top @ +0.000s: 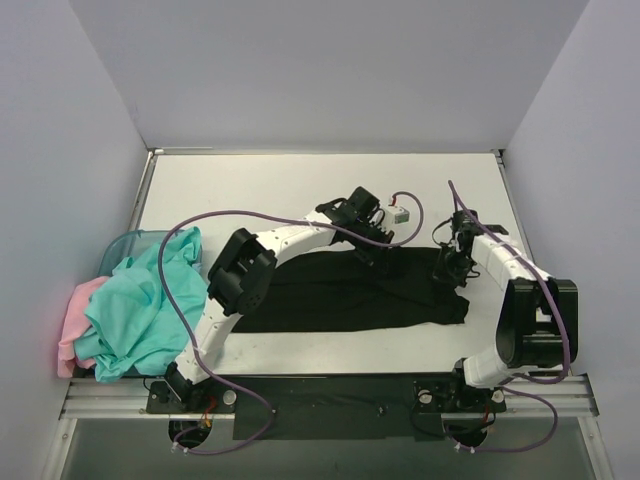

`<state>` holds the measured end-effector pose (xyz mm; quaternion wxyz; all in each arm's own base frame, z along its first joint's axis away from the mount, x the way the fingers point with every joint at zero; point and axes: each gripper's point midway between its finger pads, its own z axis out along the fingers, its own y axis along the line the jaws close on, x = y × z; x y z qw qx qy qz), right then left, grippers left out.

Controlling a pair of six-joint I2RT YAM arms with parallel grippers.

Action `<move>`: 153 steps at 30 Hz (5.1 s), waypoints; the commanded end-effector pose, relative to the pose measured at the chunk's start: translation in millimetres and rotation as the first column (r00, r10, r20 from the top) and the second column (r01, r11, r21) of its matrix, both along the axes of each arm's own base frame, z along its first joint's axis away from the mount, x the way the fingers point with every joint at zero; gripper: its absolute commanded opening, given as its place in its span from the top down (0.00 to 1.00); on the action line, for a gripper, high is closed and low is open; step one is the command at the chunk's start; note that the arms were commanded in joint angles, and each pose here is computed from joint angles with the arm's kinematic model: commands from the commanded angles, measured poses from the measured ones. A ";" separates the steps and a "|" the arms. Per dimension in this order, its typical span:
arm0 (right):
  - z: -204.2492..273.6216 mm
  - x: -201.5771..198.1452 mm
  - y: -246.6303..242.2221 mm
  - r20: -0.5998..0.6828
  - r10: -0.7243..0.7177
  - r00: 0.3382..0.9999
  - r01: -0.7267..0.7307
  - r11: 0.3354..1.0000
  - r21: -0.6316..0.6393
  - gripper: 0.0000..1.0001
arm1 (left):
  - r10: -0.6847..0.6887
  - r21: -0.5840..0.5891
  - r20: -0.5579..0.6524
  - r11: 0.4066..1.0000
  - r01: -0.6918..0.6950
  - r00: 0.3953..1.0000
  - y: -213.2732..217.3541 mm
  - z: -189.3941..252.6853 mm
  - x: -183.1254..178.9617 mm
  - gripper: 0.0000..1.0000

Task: Fold and stack the t-shirts
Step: Fold the other side of the tshirt into a rectangle, then rotate the tshirt 90 degrees

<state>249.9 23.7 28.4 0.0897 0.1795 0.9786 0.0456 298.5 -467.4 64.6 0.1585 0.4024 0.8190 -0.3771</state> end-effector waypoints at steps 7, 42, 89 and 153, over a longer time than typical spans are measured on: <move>24.8 -32.8 12.5 -0.036 0.011 0.999 -0.008 0.996 0.085 1.00 | -0.086 -0.016 -0.060 0.996 0.085 0.994 18.1 13.4 -16.5 1.00; -1.5 69.8 -4.1 -0.077 -0.065 0.995 0.074 0.991 0.111 1.00 | 0.164 0.431 0.285 0.858 -0.279 0.944 351.1 24.5 91.0 0.97; -23.2 208.8 -108.4 -0.012 -0.416 0.909 0.406 0.881 0.242 0.96 | 0.184 0.389 -0.023 0.907 -0.161 0.983 359.2 -36.6 -16.1 1.00; 8.5 452.2 -60.2 0.290 -0.735 0.613 0.304 0.558 0.772 1.00 | -0.381 0.145 0.568 0.919 0.366 0.729 293.2 27.1 -76.1 0.50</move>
